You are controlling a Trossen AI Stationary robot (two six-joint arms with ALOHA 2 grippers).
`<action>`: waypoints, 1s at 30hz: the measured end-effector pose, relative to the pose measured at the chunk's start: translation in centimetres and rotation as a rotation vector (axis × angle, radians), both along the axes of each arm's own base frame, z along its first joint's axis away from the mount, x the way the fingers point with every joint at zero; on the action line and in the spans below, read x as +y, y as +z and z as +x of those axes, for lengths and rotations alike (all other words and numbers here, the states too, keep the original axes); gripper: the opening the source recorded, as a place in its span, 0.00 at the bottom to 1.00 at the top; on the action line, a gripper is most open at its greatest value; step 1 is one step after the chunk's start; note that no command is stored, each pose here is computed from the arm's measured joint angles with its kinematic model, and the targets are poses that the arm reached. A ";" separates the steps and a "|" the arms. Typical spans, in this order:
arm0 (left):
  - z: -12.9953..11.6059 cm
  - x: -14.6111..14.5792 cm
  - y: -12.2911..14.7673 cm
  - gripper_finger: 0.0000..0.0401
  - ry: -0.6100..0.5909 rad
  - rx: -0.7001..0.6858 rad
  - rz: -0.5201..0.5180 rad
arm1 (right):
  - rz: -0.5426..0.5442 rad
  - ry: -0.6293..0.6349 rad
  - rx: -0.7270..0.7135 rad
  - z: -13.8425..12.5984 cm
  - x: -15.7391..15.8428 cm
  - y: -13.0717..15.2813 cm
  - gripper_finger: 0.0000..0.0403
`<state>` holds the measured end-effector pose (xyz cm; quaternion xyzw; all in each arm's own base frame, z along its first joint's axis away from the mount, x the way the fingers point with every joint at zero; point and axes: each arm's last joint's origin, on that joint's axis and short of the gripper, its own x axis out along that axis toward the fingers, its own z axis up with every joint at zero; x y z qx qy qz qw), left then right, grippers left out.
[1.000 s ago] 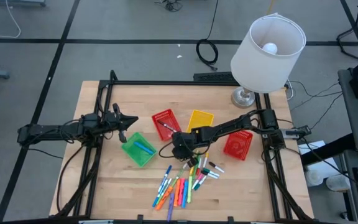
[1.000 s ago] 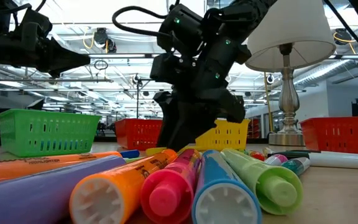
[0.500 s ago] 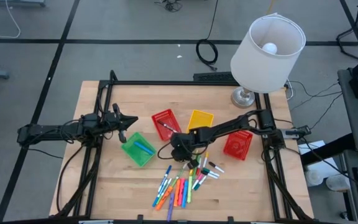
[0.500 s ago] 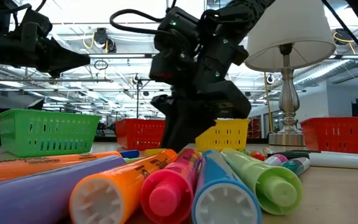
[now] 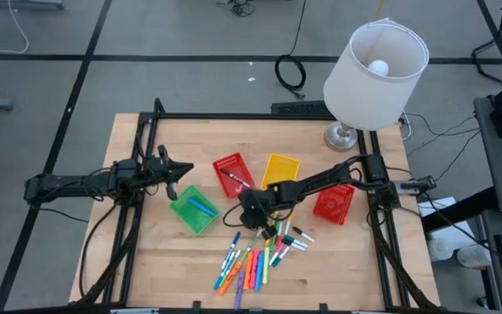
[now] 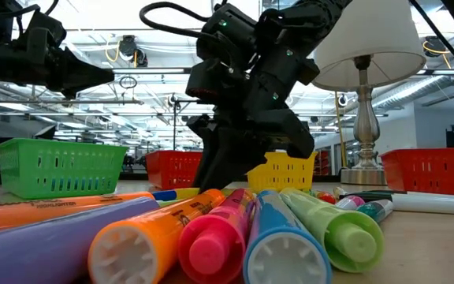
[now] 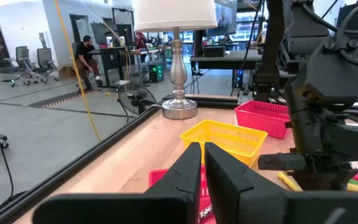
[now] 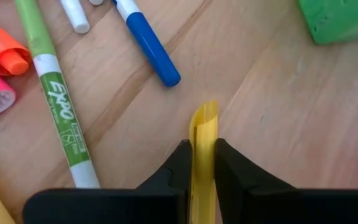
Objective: Pick & Place Markers
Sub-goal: Put the top yellow pen into the yellow bin
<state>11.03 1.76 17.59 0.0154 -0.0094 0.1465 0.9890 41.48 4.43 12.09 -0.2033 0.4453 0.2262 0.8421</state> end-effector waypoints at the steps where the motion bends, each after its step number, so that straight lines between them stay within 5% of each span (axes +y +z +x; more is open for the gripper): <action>1: 0.0 0.0 0.0 0.08 0.000 -0.002 -0.006 | 0.005 -0.004 -0.010 0.0 0.1 0.2 0.08; 16: 0.0 -0.1 0.0 0.08 -0.044 -0.010 -0.021 | -0.045 -0.025 -0.117 -0.4 1.5 3.8 0.08; 30: 0.0 -0.1 0.0 0.08 -0.045 -0.011 -0.020 | -0.122 0.058 -0.359 -5.9 0.9 16.6 0.08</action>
